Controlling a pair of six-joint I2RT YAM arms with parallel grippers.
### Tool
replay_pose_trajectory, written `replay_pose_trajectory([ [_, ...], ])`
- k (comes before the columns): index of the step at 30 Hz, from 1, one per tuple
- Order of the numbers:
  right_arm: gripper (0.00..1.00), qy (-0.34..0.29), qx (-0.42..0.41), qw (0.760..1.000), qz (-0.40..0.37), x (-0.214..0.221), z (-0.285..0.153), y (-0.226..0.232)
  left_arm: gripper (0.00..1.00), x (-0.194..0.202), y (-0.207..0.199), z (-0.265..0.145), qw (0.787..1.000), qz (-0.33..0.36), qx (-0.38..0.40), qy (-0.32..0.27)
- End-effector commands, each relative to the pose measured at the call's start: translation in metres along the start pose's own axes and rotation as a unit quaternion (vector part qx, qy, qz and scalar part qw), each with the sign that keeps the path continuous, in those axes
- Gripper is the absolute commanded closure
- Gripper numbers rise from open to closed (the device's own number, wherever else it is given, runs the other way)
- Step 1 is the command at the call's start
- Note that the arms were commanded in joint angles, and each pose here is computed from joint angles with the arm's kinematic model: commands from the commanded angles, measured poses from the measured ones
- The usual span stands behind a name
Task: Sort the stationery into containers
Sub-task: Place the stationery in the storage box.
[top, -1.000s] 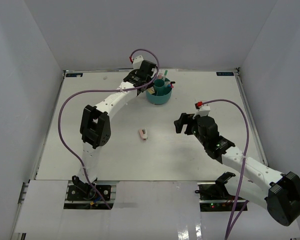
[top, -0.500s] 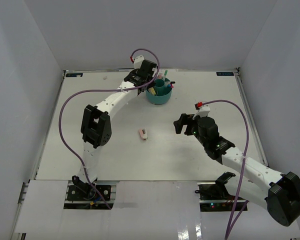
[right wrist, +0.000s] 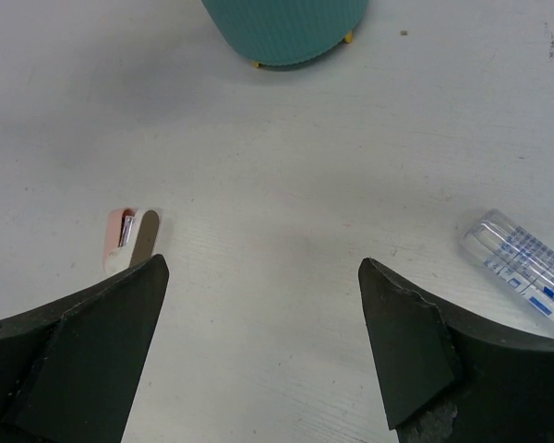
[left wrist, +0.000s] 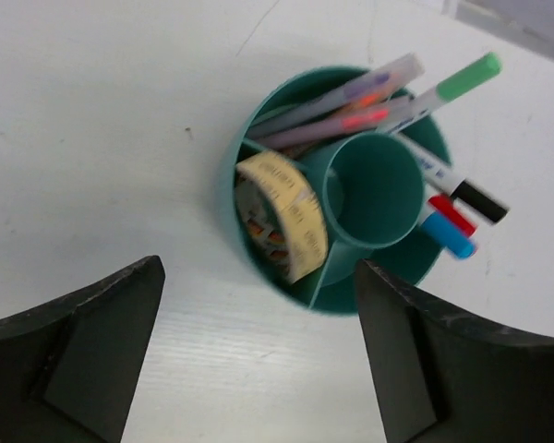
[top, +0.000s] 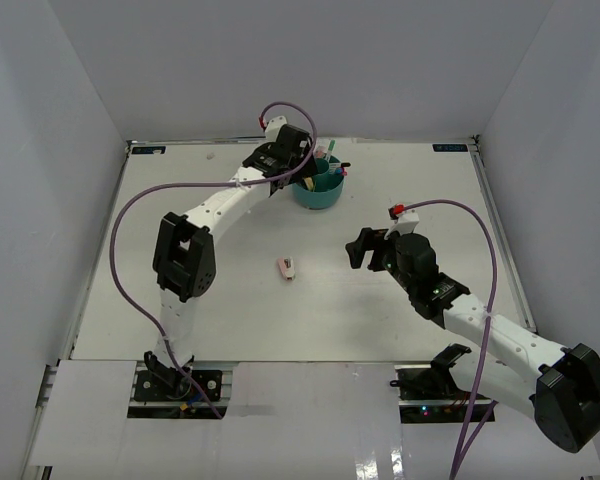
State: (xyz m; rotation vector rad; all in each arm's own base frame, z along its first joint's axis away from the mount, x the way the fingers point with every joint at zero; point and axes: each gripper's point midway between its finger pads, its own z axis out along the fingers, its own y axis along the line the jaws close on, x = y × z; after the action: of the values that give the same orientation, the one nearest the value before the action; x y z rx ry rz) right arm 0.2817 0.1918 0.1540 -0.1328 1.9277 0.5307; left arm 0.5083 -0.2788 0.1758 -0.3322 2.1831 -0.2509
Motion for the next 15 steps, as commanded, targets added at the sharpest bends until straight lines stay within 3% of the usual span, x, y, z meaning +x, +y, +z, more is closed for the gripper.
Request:
replay_pose_trajectory([
  [1,0.1,-0.023,-0.012,1.0,-0.001,-0.013,0.002,0.006,0.02,-0.028,0.002,-0.06,0.999,0.017,0.036,-0.018],
  [7,0.1,-0.015,-0.011,1.0,-0.002,-0.01,0.004,0.006,0.02,0.036,0.041,-0.092,0.995,0.048,0.054,0.065],
  [9,0.1,-0.013,-0.009,1.0,-0.003,-0.011,0.005,0.006,0.02,0.041,0.048,-0.113,0.994,0.036,0.069,0.073],
  [10,0.1,-0.01,-0.006,1.0,-0.003,-0.01,0.006,0.005,0.02,0.065,0.058,-0.115,0.992,0.036,0.069,0.103],
  [15,0.1,0.002,0.005,1.0,-0.004,-0.006,0.008,0.002,0.02,0.107,0.074,-0.142,0.983,0.011,0.086,0.16],
])
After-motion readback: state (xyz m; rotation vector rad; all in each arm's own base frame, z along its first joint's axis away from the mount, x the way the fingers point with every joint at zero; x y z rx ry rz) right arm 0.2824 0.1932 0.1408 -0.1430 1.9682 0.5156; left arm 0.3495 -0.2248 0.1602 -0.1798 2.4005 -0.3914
